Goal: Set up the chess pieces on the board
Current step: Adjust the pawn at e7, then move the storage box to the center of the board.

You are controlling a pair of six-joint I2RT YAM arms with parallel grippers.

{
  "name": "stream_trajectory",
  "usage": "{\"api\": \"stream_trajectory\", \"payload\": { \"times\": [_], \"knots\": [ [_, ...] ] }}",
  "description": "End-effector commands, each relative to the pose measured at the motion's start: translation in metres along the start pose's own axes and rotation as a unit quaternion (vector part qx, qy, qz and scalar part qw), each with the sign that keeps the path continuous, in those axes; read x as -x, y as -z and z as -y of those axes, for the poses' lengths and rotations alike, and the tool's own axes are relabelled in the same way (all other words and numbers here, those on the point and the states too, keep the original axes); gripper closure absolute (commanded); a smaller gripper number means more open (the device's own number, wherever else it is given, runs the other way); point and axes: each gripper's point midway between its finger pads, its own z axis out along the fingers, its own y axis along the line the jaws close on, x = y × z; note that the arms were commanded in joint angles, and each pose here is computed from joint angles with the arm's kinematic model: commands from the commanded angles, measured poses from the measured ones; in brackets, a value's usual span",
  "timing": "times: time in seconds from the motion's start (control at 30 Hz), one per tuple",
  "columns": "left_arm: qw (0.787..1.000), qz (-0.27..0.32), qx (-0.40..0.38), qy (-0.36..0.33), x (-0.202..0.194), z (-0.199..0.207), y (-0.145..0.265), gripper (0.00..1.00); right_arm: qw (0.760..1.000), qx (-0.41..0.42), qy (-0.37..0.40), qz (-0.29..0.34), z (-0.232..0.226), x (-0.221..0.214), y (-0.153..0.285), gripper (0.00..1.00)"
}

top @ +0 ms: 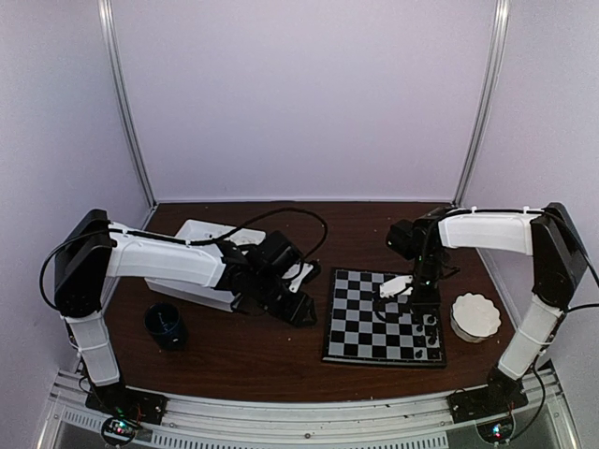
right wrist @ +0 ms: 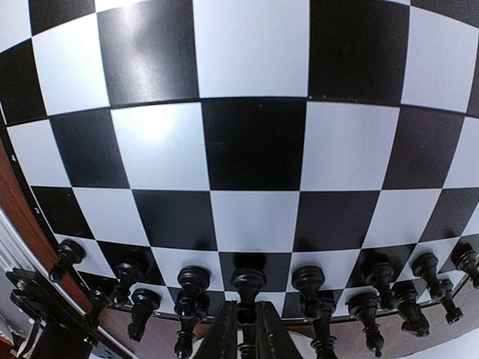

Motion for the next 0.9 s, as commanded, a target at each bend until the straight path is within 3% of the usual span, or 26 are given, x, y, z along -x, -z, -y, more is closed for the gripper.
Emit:
{"api": "stream_trajectory", "payload": {
  "times": [0.0, 0.23, 0.4, 0.57, 0.87],
  "knots": [
    [1.0, 0.012, -0.008, 0.003, 0.007, 0.0, 0.0, 0.52, 1.0, 0.001, 0.0, 0.002, 0.001, 0.006, 0.001, 0.87],
    [1.0, 0.017, -0.004, -0.004, 0.013, 0.003, 0.008, 0.52, 1.0, -0.01, -0.005, 0.013, 0.003, 0.006, 0.014, 0.8],
    [0.998, 0.045, 0.043, -0.032, 0.037, -0.005, 0.038, 0.52, 0.998, -0.022, -0.021, 0.062, 0.002, 0.014, 0.053, 0.79],
    [0.98, 0.067, 0.189, -0.014, 0.073, -0.063, 0.076, 0.51, 0.989, -0.042, -0.047, 0.135, 0.0, 0.023, 0.086, 0.76],
    [0.952, 0.045, 0.298, 0.056, 0.093, -0.147, 0.103, 0.48, 0.97, -0.049, -0.104, 0.214, -0.005, 0.024, 0.089, 0.74]
  ]
}}
